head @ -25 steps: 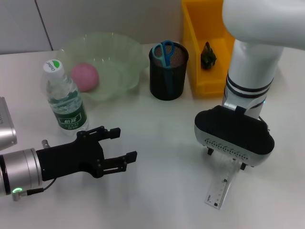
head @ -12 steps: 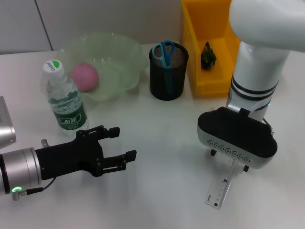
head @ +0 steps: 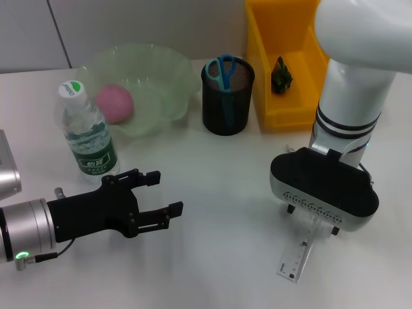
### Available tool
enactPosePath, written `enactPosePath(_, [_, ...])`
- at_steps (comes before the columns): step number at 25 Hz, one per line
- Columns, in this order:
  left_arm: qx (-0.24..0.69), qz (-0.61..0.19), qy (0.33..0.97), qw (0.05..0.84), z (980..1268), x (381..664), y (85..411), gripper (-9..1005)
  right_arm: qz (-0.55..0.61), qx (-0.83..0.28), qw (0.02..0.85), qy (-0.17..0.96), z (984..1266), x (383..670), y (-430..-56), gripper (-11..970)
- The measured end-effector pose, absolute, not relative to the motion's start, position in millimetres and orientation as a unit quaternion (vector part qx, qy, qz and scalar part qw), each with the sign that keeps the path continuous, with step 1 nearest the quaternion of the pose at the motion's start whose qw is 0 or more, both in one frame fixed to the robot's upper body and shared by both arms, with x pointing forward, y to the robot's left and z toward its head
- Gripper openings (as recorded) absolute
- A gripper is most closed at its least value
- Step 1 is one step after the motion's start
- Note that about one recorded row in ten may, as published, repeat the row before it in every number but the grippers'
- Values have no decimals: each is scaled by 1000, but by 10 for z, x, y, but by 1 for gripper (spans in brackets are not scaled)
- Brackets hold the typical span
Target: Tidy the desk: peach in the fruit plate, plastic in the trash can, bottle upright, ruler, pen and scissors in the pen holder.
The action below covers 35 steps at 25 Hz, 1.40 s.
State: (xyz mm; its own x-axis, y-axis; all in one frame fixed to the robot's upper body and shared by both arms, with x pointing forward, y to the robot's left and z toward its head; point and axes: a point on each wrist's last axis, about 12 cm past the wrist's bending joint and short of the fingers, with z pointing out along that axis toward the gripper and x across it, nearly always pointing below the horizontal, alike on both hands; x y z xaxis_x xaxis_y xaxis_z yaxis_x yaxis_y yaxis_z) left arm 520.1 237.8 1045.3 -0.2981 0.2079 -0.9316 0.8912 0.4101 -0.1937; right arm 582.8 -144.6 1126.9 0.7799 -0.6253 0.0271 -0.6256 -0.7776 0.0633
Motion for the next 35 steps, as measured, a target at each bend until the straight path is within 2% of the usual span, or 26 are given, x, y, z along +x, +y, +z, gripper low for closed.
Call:
enactPosePath(18, [383,-386,712,445,10450,5190,2377,814,9,941,39,-336,11243,5829,-1461,812])
enactPosePath(21, [383,-386,712,444,10450,5189,2376,814,10,941,39,-337,11241,5830,-1462,716])
enactPosePath(26, [384,-387,712,444,10449,5188,2374,815,15,940,39,-339,11244,5839,-1464,615])
enactPosePath(35, [385,-387,711,444,10450,5188,2371,814,18,939,35,-340,11245,5846,-1452,616])
